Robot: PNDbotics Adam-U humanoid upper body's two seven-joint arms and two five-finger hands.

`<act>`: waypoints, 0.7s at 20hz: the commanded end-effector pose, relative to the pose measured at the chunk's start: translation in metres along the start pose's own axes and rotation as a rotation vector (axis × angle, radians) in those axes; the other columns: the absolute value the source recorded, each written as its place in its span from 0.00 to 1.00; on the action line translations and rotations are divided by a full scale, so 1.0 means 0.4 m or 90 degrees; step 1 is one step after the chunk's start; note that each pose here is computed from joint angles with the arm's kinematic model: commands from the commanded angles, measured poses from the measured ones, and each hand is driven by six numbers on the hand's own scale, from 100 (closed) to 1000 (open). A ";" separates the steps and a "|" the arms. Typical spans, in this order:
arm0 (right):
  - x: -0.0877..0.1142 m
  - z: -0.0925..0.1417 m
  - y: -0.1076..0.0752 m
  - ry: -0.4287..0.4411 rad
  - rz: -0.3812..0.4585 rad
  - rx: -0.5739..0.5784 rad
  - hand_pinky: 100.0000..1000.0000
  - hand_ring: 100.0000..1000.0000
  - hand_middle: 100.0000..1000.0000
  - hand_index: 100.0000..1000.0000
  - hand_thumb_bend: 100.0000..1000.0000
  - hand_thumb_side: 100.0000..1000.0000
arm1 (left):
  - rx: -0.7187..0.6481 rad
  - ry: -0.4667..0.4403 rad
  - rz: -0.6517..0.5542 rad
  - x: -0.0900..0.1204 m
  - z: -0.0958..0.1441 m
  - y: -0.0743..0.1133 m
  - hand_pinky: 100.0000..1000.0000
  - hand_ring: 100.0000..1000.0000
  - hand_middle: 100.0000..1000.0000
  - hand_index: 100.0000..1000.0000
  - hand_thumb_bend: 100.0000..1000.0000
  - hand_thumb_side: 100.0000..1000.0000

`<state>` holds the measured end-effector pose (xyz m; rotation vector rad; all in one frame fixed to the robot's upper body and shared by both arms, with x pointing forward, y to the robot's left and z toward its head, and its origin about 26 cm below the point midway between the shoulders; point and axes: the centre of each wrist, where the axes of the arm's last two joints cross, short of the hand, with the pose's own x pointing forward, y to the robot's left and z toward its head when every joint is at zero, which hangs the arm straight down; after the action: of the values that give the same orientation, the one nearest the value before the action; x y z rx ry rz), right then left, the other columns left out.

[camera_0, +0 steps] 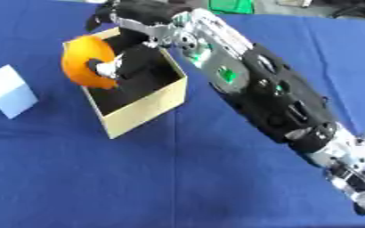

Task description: Pick up objects on the table and place them in the box.

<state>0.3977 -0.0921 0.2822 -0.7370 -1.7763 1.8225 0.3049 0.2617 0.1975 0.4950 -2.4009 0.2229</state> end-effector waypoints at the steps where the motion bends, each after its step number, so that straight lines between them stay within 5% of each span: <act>1: -0.003 0.005 -0.025 -0.001 0.017 -0.012 0.94 1.00 0.83 0.88 0.21 0.68 | -0.004 -0.021 0.006 0.019 -0.012 -0.001 0.39 0.64 0.59 0.66 0.01 1.00; 7: -0.011 0.036 -0.064 0.000 -0.018 -0.067 0.95 1.00 0.82 0.88 0.08 0.65 | -0.003 -0.021 0.003 0.018 -0.012 0.001 0.39 0.64 0.59 0.66 0.01 1.00; 14: -0.026 0.149 -0.152 -0.001 -0.060 -0.166 0.95 1.00 0.80 0.89 0.01 0.62 | 0.001 -0.021 -0.004 0.017 -0.013 0.006 0.39 0.64 0.59 0.66 0.01 1.00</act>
<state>0.3730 -0.1304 0.3254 -0.7006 -1.9871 1.5818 0.3049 0.2618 0.1974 0.4950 -2.4000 0.2235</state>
